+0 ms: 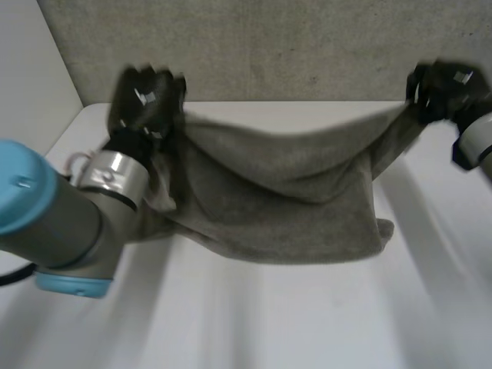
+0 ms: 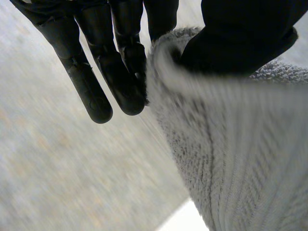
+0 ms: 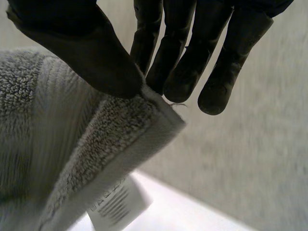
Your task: Fold the towel.
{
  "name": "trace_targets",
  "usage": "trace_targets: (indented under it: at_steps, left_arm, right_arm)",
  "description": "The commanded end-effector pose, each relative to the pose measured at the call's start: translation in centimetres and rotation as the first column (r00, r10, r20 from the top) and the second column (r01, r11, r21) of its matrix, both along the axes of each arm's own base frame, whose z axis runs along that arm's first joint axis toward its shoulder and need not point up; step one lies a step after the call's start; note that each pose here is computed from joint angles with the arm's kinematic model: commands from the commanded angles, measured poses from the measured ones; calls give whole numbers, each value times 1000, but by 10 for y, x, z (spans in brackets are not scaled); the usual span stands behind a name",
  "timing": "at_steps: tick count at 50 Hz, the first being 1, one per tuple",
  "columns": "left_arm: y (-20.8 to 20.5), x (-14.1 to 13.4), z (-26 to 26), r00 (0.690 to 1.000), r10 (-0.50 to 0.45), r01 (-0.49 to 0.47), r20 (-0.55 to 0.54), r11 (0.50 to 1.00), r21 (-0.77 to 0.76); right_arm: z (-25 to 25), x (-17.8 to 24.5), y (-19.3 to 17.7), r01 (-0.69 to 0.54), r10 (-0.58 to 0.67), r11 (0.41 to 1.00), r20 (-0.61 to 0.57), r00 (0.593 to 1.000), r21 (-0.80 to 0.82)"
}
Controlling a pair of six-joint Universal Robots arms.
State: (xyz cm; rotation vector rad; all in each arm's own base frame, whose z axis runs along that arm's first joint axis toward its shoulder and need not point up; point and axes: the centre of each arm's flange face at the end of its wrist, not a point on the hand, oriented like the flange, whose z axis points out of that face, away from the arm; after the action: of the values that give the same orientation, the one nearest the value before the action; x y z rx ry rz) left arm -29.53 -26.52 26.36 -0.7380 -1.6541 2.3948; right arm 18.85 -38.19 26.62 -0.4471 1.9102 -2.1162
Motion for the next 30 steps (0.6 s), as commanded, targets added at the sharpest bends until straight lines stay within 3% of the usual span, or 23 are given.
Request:
trace_targets:
  at_steps: [1,5,7,8,10,13,15,23,30]
  left_arm:
    - [26,16,77,999,-5,3,-33,998,-69]
    - [34,19,87,999,-33,32,26,999,30]
    - [37,21,84,997,-53,47,59,994,94]
    - [37,23,77,993,-65,49,95,985,167]
    - [33,26,69,990,-68,40,122,975,221]
    - [17,35,54,989,-32,-7,142,962,272]
    - [3,41,37,986,-10,-43,164,947,320]
    - [-34,42,-19,974,1,-102,225,894,437]
    - [-71,35,-51,941,-6,-143,338,898,415]
  right_arm:
    - [111,-19,45,-68,67,995,-8,998,-79]
    - [129,-19,56,-84,80,994,-65,995,-65]
    - [129,-15,67,-98,92,995,-183,979,-24]
    - [129,-15,67,-98,92,995,-184,979,-23]
    - [109,-2,71,-126,134,991,-320,938,47]
    - [97,6,73,-148,167,986,-375,912,81]
    - [73,14,75,-151,209,975,-446,870,162]
    - [9,18,53,-97,266,944,-554,789,315]
    - [-29,41,33,-79,287,938,-630,722,336]
